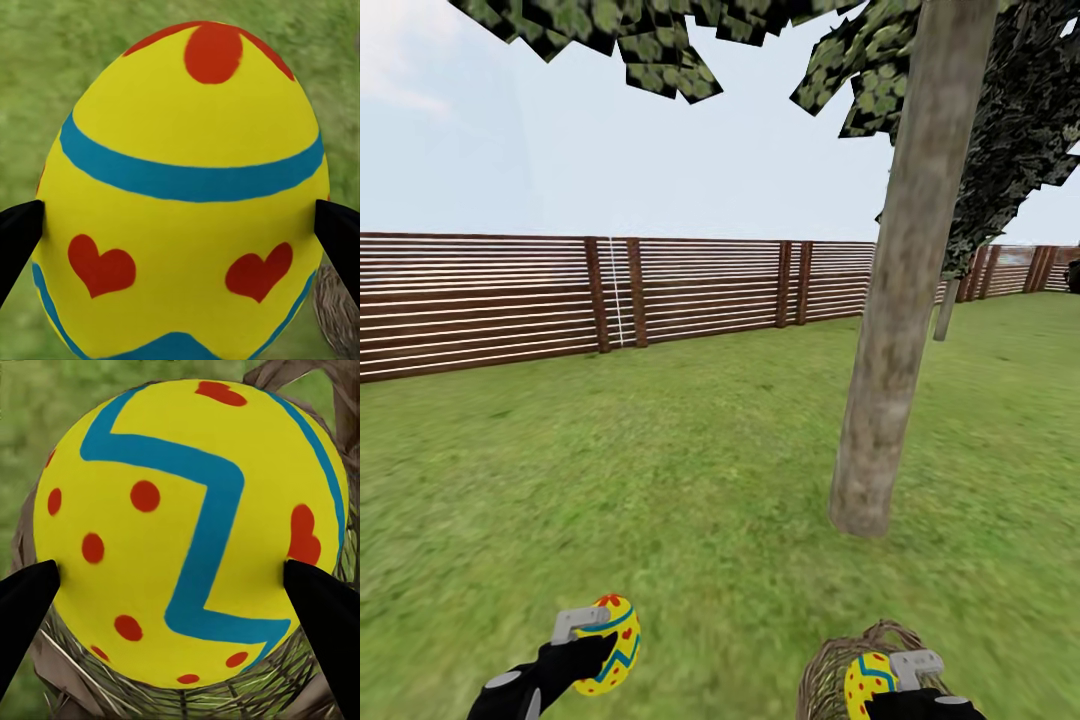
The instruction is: Take the three Easter eggs out of the wicker basket on the lawn in the garden, then place them on the lawn next to a single tree (choose any tree) so that all three eggs are next to the same tree and none are left in the basket.
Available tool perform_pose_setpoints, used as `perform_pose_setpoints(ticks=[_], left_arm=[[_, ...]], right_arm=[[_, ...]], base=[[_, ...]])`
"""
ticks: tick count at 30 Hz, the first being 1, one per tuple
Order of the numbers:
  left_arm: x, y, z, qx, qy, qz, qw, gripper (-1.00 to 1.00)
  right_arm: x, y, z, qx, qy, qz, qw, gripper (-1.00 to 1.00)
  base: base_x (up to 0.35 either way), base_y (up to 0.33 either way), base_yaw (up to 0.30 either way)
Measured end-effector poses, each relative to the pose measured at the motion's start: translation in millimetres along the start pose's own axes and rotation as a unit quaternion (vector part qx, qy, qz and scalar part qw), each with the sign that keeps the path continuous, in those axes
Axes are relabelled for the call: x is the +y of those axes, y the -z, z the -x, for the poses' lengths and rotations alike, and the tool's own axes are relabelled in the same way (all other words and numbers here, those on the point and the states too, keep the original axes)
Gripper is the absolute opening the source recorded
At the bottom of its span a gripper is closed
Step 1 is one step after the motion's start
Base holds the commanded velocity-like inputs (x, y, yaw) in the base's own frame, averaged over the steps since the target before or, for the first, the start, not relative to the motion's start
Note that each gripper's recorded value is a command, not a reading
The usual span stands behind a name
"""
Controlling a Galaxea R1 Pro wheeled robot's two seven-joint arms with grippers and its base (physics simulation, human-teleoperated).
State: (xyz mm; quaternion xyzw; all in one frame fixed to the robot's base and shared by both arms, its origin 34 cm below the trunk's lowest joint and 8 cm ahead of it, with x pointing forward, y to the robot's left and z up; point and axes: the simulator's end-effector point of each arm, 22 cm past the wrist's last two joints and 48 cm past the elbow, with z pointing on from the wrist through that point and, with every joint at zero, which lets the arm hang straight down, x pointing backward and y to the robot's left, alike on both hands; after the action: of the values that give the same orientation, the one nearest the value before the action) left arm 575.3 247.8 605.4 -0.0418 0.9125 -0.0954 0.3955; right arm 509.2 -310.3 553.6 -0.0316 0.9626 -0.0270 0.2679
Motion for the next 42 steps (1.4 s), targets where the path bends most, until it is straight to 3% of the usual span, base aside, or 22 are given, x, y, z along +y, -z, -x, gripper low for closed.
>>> perform_pose_setpoints(ticks=[42], left_arm=[[-24, 42.2, 45, 0.015, 0.006, -0.007, 0.9999, -1.00]], right_arm=[[7, 61.5, 45, 0.001, 0.002, 0.006, 1.0000, -1.00]], base=[[0.000, 0.000, 0.000]])
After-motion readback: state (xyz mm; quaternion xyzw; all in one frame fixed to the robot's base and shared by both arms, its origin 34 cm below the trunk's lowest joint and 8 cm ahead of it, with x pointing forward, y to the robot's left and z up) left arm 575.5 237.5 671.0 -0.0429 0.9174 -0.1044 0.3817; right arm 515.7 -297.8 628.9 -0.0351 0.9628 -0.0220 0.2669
